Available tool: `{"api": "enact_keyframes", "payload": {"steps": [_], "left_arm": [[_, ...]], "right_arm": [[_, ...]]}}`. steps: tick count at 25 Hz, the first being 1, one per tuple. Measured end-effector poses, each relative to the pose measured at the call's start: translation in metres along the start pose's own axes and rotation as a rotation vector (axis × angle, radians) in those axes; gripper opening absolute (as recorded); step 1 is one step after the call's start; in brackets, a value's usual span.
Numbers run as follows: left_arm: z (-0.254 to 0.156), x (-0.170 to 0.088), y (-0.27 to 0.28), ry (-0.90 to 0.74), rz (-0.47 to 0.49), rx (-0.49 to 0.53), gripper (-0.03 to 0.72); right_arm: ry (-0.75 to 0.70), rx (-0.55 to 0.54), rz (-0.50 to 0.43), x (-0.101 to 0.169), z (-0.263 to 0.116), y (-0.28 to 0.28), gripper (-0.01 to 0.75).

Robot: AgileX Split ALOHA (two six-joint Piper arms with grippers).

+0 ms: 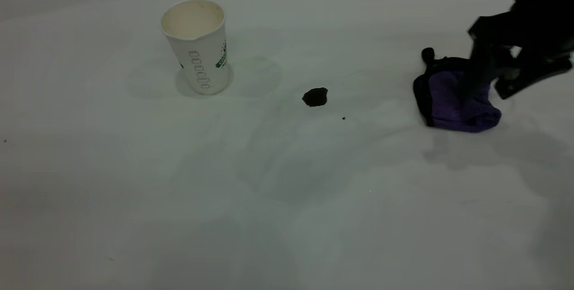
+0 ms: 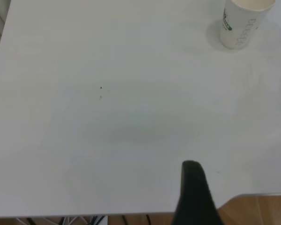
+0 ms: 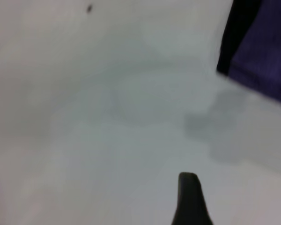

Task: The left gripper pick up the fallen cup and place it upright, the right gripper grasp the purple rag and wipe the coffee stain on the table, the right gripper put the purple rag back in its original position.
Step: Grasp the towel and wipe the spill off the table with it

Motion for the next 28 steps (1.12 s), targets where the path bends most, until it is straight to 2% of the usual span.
{"api": "enact_keyframes", "payload": {"steps": [9,21,25,28], "left_arm": [[0.000,0.000,0.000,0.000,0.000,0.000,0.552],[0.000,0.000,0.000,0.000,0.000,0.000,0.552],[0.000,0.000,0.000,0.000,0.000,0.000,0.552],[0.000,0.000,0.000,0.000,0.000,0.000,0.552]], "right_arm": [[0.038,0.067,-0.126,-0.033,0.037,-0.037,0.552],[0.025,0.125,-0.122,-0.057,0.053,-0.093,0.535],[0.038,0.148,-0.130,-0.060,0.053,-0.097,0.434],[0.041,0.154,-0.134,-0.061,0.053,-0.099,0.247]]}}
Point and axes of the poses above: a point on each arm's last joint axis where the gripper is mounted, y pointing back along that axis away from the gripper, x along the wrist's bending axis when the last joint is at zero, z = x × y, the point moved 2 cm from there along -y, pointing out along that axis toward the gripper, and after that the axes turned 14 degrees about y, right-handed, at the moved point
